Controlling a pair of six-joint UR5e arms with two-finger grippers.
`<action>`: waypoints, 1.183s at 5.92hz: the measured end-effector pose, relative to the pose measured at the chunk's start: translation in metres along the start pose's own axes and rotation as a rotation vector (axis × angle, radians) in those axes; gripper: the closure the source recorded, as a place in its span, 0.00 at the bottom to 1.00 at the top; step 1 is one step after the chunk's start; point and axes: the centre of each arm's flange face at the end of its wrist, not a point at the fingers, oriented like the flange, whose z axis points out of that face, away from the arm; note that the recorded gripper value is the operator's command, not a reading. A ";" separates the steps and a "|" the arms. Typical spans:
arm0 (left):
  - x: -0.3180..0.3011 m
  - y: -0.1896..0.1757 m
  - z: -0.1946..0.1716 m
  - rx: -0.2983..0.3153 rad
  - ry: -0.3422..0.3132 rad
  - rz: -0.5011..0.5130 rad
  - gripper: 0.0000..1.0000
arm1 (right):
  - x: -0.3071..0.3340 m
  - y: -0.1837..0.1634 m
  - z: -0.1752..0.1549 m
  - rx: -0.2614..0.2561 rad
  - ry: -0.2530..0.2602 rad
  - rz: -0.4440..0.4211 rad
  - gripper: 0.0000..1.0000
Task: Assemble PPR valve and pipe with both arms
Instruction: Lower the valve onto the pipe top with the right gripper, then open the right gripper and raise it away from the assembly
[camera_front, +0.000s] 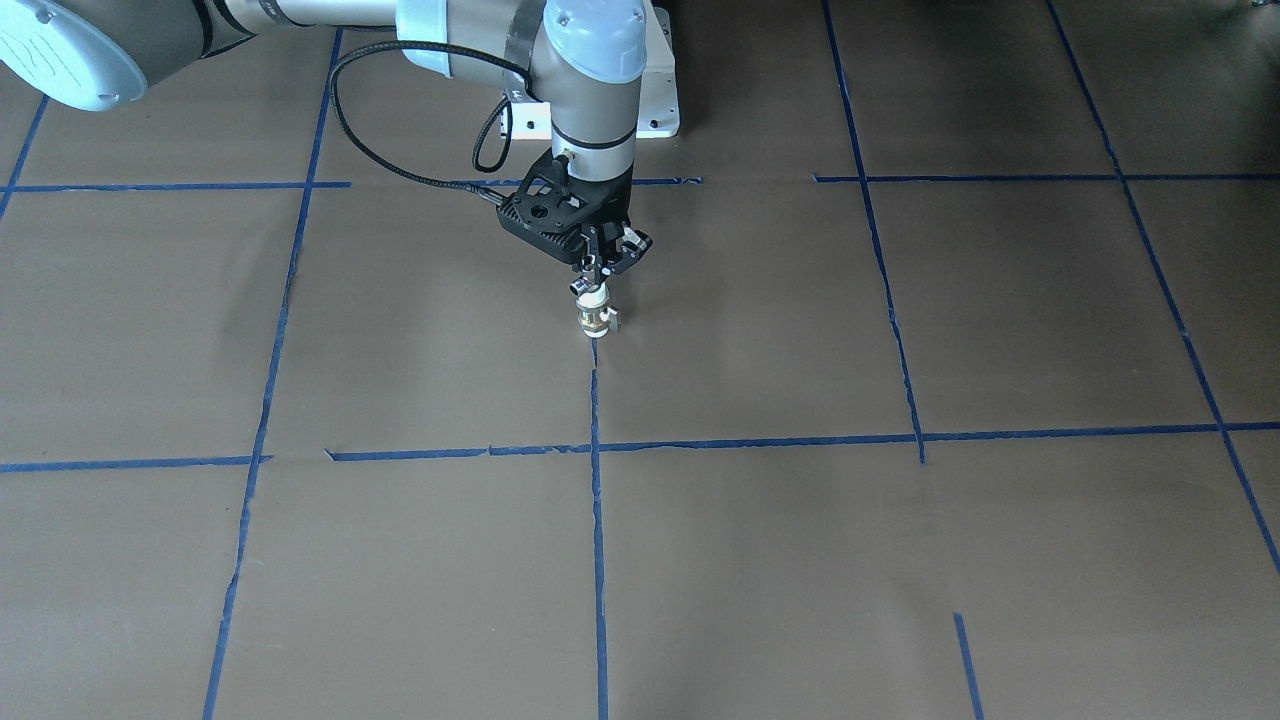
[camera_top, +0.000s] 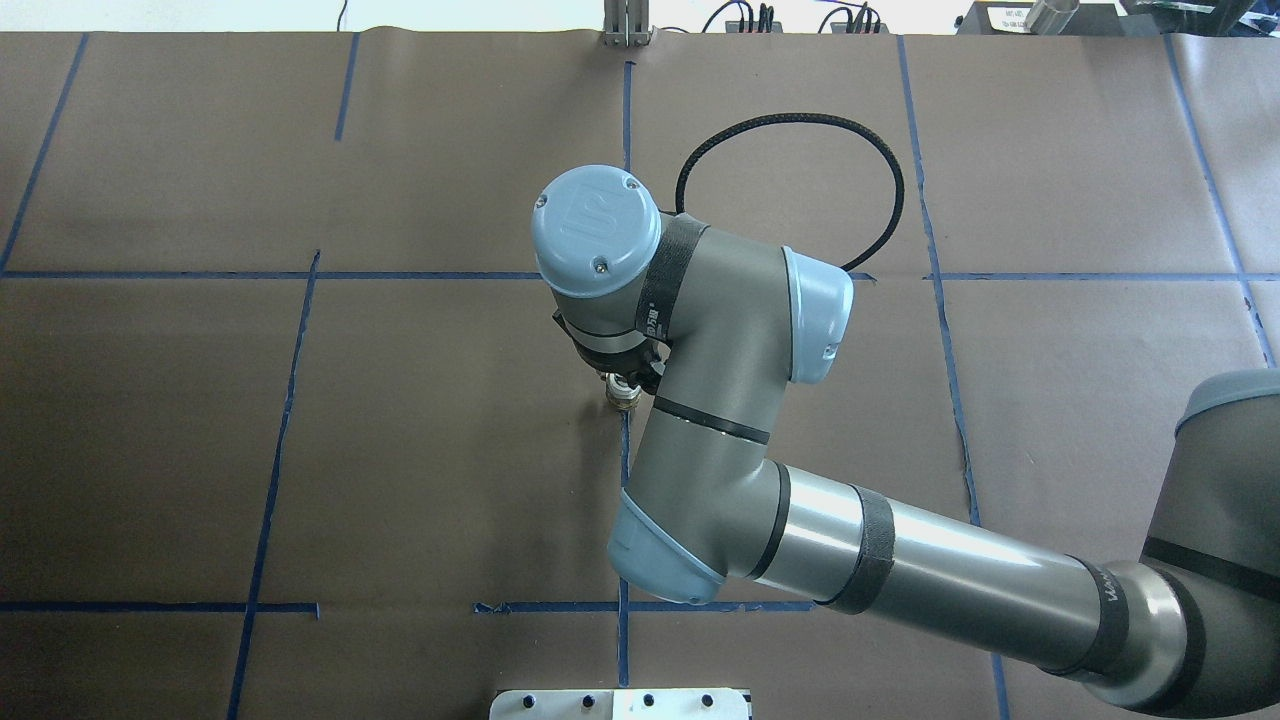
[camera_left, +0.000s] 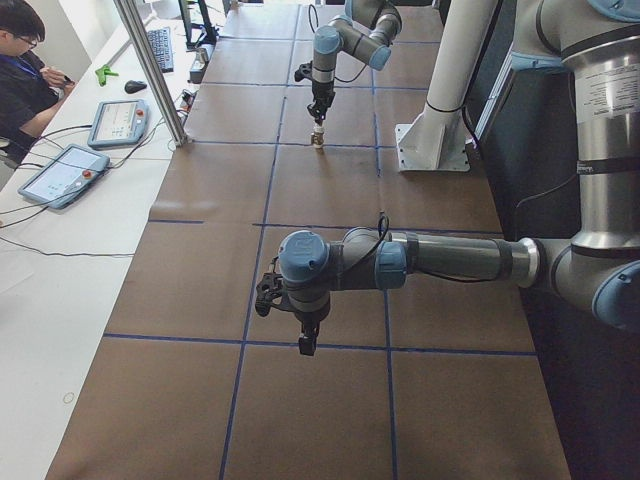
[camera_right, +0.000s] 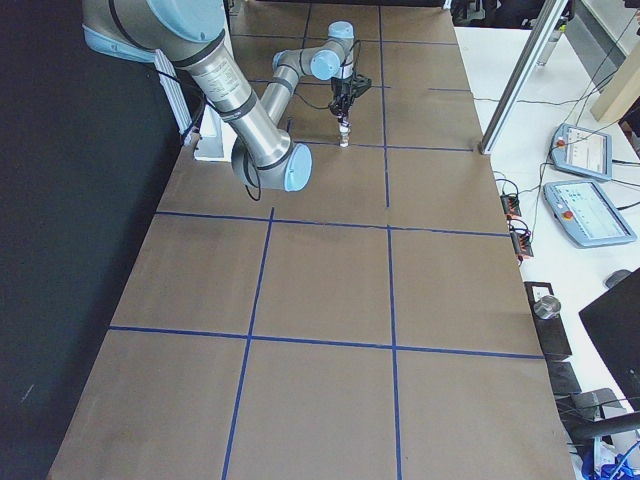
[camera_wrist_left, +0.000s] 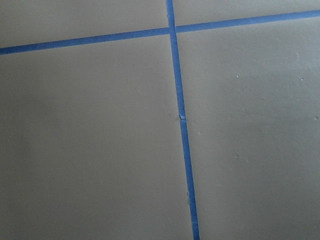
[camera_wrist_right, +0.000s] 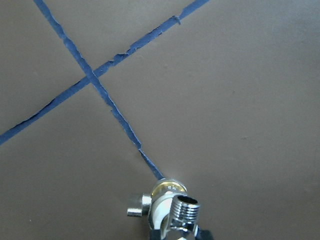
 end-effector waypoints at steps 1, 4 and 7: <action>0.000 0.000 0.000 0.000 0.000 0.000 0.00 | 0.000 0.000 0.000 0.000 0.000 -0.005 0.00; 0.000 0.000 0.000 0.000 0.000 0.002 0.00 | -0.003 -0.014 -0.016 -0.005 -0.021 -0.048 0.00; -0.018 0.000 0.018 -0.028 -0.002 -0.015 0.00 | 0.022 -0.166 -0.054 -0.069 -0.024 -0.145 0.00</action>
